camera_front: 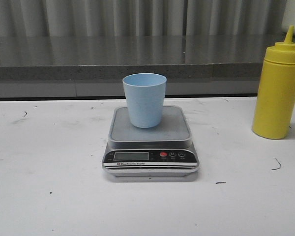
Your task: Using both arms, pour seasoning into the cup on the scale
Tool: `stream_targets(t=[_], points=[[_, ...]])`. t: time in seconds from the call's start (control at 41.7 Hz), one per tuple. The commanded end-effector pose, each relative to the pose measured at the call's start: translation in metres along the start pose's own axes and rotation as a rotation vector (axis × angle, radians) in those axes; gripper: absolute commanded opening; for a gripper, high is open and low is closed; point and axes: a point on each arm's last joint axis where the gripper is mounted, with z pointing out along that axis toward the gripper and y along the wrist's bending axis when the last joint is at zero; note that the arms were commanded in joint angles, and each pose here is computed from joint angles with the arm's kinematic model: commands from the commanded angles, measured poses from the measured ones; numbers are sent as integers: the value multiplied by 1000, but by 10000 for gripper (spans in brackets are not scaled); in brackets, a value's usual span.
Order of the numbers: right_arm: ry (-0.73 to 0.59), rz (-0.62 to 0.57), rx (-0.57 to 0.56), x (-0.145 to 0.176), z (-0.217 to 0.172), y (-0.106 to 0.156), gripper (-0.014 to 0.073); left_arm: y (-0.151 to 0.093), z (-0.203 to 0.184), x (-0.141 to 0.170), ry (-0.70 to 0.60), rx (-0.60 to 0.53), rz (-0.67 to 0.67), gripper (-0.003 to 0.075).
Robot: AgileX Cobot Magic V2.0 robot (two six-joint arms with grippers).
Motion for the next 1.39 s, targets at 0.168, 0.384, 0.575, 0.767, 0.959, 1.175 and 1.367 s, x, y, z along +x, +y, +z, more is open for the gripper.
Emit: stream_targets(t=[0.168,0.384,0.575,0.767,0.959,1.175,1.367], points=[[-101,-12,0,-14,-5,0,248,-2,-5,-14,-110,20,-10,215],[-120,-12,1,-15,-5,0,-111,-2,-5,-14,-110,20,-10,-20],[-84,-13,0,-12,-5,0,-118,-2,-5,-14,-110,20,-10,-20],[-82,-13,0,-12,-5,0,-118,-2,-5,-14,-110,20,-10,-20],[-82,-13,0,-12,-5,0,-118,-2,-5,-14,-110,20,-10,-20],[-82,-13,0,-12,-5,0,-118,7,-3,2,-165,-56,-79,-20],[-82,-12,-1,-12,-5,0,-118,20,1,38,-345,-234,-143,-20]])
